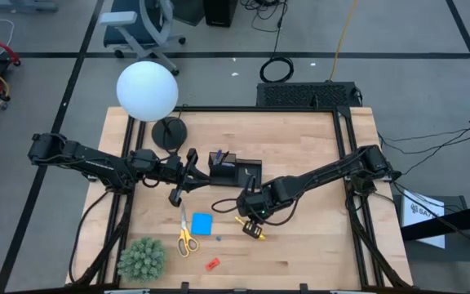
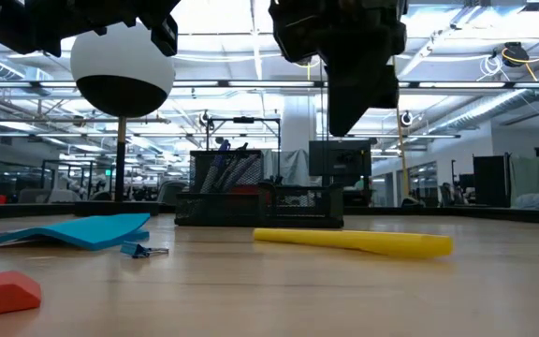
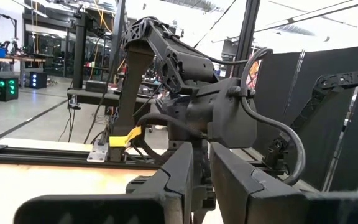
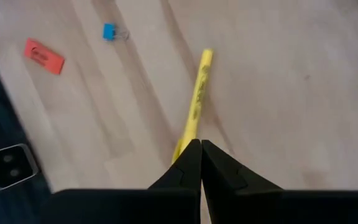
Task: Pick and place office supplies into organizer
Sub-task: Put the yellow pen into the black desk organizer
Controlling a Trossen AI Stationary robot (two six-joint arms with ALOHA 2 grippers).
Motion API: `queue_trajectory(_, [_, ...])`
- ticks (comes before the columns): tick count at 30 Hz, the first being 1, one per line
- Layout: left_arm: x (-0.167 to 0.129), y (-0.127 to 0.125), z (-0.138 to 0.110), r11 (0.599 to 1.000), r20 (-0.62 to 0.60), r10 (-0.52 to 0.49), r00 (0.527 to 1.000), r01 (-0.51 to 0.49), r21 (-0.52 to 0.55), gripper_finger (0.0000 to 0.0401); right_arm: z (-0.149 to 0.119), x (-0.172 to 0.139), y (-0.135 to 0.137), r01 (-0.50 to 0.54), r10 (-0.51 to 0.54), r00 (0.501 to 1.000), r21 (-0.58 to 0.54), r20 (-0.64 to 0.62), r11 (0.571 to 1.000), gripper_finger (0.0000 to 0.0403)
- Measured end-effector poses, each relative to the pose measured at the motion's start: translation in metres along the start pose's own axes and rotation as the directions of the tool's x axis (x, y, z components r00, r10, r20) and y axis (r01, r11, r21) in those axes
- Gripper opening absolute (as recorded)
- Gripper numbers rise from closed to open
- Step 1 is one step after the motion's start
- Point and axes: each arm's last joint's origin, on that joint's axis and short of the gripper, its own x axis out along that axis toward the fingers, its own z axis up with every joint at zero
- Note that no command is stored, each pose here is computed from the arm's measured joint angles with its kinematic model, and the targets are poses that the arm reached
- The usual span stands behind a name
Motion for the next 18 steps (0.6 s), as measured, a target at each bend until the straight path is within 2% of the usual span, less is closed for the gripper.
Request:
queue_trajectory(6, [0.000,0.000,0.000,1.000,0.000,0.000,1.000,0.000,0.000,0.0063,-0.001,0.000,0.001,0.029,-0.027,0.999,-0.068,0.024,0.997,0.0003])
queue_trajectory(10, [0.000,0.000,0.000,1.000,0.000,0.000,1.000,0.000,0.000,0.0063,-0.002,0.000,0.000,0.038,-0.037,0.999,-0.046,0.014,0.998,0.0004])
queue_trajectory(13, [0.000,0.000,0.000,1.000,0.000,0.000,1.000,0.000,0.000,0.0063,-0.006,0.000,-0.004,0.076,-0.077,0.997,-0.013,-0.029,0.997,0.0004])
queue_trajectory(18, [0.000,0.000,0.000,1.000,0.000,0.000,1.000,0.000,0.000,0.0063,-0.017,-0.001,-0.006,0.172,-0.174,0.982,-0.032,-0.070,0.985,0.0004])
